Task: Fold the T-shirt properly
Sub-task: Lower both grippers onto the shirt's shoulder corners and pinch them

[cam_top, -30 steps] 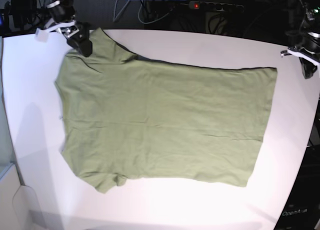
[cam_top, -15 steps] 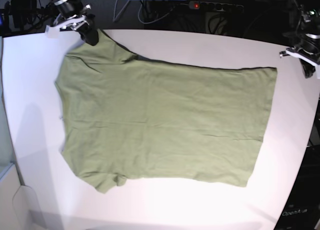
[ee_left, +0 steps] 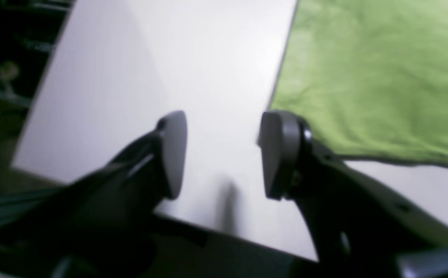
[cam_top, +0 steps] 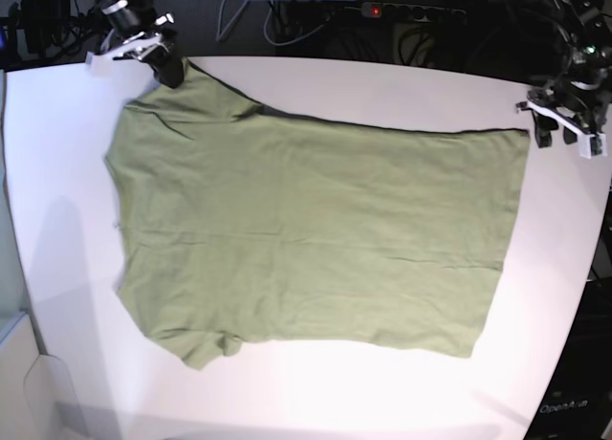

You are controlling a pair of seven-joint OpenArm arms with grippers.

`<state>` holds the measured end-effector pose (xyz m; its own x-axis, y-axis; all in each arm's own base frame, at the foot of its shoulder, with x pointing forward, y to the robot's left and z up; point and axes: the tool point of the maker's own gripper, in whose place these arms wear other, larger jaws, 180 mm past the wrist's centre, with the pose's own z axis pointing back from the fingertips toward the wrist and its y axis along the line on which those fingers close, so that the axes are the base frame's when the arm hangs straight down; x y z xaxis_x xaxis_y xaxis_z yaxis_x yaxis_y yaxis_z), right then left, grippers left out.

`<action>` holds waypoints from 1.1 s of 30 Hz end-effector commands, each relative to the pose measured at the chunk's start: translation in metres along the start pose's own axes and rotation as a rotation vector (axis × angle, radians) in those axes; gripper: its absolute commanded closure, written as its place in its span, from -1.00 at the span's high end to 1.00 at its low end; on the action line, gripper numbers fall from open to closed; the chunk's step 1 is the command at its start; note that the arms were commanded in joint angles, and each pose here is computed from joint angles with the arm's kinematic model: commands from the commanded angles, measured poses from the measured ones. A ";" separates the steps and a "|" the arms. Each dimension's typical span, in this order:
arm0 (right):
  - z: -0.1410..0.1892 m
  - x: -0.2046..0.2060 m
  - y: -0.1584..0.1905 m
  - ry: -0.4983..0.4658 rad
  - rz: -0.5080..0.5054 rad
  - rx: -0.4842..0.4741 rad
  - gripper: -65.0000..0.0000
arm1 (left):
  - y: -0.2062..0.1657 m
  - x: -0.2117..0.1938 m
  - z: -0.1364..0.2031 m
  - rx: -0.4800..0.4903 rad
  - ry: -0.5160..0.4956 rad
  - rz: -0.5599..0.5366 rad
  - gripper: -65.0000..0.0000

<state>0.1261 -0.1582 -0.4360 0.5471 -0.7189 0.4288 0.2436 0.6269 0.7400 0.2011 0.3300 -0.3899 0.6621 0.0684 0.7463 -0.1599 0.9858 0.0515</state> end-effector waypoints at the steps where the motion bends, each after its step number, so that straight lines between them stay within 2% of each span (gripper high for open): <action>1: 0.002 0.005 0.002 -0.017 -0.001 0.009 -0.98 | 0.003 0.014 -0.001 -0.007 -0.046 -0.009 -0.08; 5: 0.002 0.007 0.002 -0.016 0.006 0.011 -0.98 | -0.005 0.004 -0.015 -0.054 -0.019 0.015 -0.08; 13: -0.001 0.005 0.005 0.008 0.011 0.020 -0.98 | -0.008 -0.007 -0.035 -0.074 0.013 0.082 -0.07; 20: -0.006 0.003 0.008 0.048 0.024 0.032 -0.98 | -0.037 -0.010 -0.046 -0.155 0.045 0.034 -0.07; 29: -0.009 0.008 0.010 0.041 0.033 0.041 -0.98 | -0.041 -0.016 -0.046 -0.164 0.055 0.044 -0.09; 31: -0.009 0.008 0.010 0.040 0.033 0.041 -0.98 | -0.040 -0.022 -0.043 -0.162 0.068 0.043 -0.19; 33: -0.009 0.008 0.010 0.040 0.033 0.041 -0.98 | -0.039 -0.022 -0.043 -0.160 0.068 0.046 -0.52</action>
<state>0.1391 -0.1521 -0.4349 0.5953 -0.6818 0.4252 0.2007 0.6385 0.7430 0.2278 0.2939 -0.4361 0.6865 0.1361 0.7143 -0.0841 0.9906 -0.1080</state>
